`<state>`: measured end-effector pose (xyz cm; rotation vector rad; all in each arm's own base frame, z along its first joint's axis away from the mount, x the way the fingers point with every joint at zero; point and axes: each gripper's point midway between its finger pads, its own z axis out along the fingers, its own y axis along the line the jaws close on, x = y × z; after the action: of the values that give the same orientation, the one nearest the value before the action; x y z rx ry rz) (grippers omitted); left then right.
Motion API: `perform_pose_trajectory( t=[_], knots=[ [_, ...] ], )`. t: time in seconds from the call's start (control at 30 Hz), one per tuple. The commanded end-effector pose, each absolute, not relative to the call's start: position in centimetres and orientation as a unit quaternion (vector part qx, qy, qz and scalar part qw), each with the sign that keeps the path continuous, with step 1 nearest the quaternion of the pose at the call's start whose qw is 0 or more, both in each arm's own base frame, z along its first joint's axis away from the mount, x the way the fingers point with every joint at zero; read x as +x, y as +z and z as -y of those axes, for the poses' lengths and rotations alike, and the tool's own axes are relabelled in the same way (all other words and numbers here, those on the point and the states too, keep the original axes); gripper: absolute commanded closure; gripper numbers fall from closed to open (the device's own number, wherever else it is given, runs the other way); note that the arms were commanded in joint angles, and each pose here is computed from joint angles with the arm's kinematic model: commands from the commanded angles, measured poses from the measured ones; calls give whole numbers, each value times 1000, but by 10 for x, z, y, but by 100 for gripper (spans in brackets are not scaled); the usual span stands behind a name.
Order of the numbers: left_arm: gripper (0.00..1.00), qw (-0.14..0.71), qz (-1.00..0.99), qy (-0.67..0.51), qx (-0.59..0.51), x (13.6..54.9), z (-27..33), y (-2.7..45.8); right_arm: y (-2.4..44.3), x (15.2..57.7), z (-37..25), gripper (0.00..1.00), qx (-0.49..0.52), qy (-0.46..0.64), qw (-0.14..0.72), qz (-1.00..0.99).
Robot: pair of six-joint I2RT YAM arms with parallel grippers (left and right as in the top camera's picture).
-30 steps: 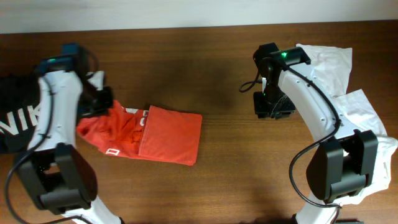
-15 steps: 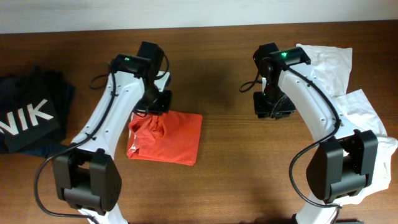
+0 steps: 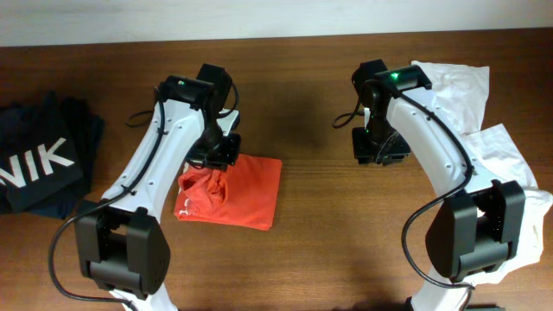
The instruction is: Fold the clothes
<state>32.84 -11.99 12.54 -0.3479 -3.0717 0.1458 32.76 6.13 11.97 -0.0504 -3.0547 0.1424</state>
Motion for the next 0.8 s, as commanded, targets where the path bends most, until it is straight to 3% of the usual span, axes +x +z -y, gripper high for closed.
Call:
perform_pose_trajectory(
  t=[0.0, 0.27, 0.3, 0.4, 0.47, 0.53, 0.6, 0.67, 0.77],
  knots=[
    [95, 25, 991, 62, -115, 325, 137, 127, 125, 330, -60, 59, -16, 51, 31, 998],
    [95, 23, 988, 62, -139, 322, 158, 122, 125, 329, -59, 59, -7, 51, 34, 998],
    [91, 28, 988, 62, -140, 322, 160, 119, 125, 329, -59, 59, -7, 51, 34, 998],
    [55, 49, 984, 90, -147, 315, 177, 110, 125, 329, -59, 59, -7, 51, 34, 998],
    [44, 55, 973, 162, -156, 312, 206, 113, 125, 329, -59, 59, -7, 51, 33, 998],
    [44, 43, 949, 250, -185, 312, 233, 129, 125, 329, -59, 58, -7, 51, 33, 998],
    [44, 24, 956, 236, -172, 327, 219, 136, 125, 329, -60, 56, -7, 51, 33, 998],
    [44, 2, 973, 187, -135, 349, 178, 147, 125, 330, -62, 53, 17, 43, 34, 998],
    [44, -31, 984, 158, -78, 377, 126, 161, 125, 328, -96, 53, 91, -58, 39, 993]
  ],
)
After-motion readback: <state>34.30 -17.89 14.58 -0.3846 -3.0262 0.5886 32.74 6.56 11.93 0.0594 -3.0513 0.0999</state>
